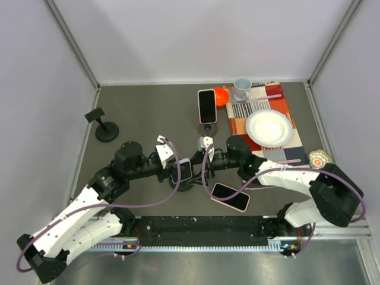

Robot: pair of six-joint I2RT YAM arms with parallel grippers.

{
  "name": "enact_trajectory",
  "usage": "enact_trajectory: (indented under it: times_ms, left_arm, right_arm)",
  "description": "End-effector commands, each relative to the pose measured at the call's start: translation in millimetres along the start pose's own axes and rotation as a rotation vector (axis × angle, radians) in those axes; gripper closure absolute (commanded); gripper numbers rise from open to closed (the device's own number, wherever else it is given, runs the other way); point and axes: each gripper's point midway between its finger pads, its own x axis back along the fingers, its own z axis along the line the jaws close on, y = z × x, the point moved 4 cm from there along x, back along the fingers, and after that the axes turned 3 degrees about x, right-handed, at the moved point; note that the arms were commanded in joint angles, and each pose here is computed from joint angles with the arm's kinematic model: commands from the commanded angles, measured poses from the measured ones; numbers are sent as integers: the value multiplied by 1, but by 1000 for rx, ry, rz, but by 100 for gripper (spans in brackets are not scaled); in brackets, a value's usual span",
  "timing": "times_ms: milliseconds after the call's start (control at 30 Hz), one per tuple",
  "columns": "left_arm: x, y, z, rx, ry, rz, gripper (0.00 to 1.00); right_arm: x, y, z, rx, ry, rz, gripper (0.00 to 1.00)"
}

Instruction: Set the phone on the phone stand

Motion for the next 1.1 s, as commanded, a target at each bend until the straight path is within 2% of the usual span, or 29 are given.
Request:
enact_trajectory:
  times_ms: [0, 67, 233, 333, 367, 433, 467, 567, 633, 667, 733, 767, 800, 867, 933, 1067]
  left_arm:
    - [5, 48, 3, -113, -8, -179, 100]
    - [4, 46, 4, -110, -2, -178, 100]
    - [2, 37, 8, -100, 18, -158, 100]
    - [3, 37, 12, -94, 42, -159, 100]
    - [3, 37, 14, -87, 63, -159, 100]
    - [5, 38, 16, -78, 83, -165, 100]
    - [6, 38, 17, -77, 93, -167, 100]
    - [9, 37, 25, -71, 159, -159, 100]
    - [10, 35, 38, -62, 253, -144, 100]
    - [10, 34, 42, -51, 284, -136, 100]
    - [11, 31, 53, -33, 355, -102, 100]
    - [10, 30, 54, -24, 364, -93, 100]
    - [10, 28, 55, -15, 372, -80, 100]
    - [12, 25, 58, -2, 403, -74, 100]
    - [18, 26, 61, -13, 445, -84, 100]
    - [22, 26, 58, -54, 430, -91, 100]
  right_arm:
    - [-8, 18, 4, 100, 107, -86, 32]
    - [-9, 13, 4, 103, 99, -100, 35]
    - [-13, 12, 4, 59, 113, -131, 51]
    - [-12, 8, 4, 55, 106, -133, 67]
    - [-12, 8, 4, 53, 98, -133, 75]
    - [-10, 5, 1, 48, 63, -128, 83]
    - [-10, 3, 0, 38, 46, -122, 100]
    - [-11, 3, -6, -25, -7, -111, 100]
    - [-12, 8, -16, -73, -123, -131, 100]
    - [-10, 5, -30, -114, -258, -126, 100]
    - [-7, 4, -28, -127, -421, -132, 100]
    - [2, 7, -40, -152, -583, -173, 100]
    - [4, -4, -32, -183, -610, -171, 100]
    - [16, -1, -33, -250, -705, -252, 100]
    - [21, -6, -27, -256, -722, -262, 100]
    - [20, 3, -17, -137, -656, -252, 100]
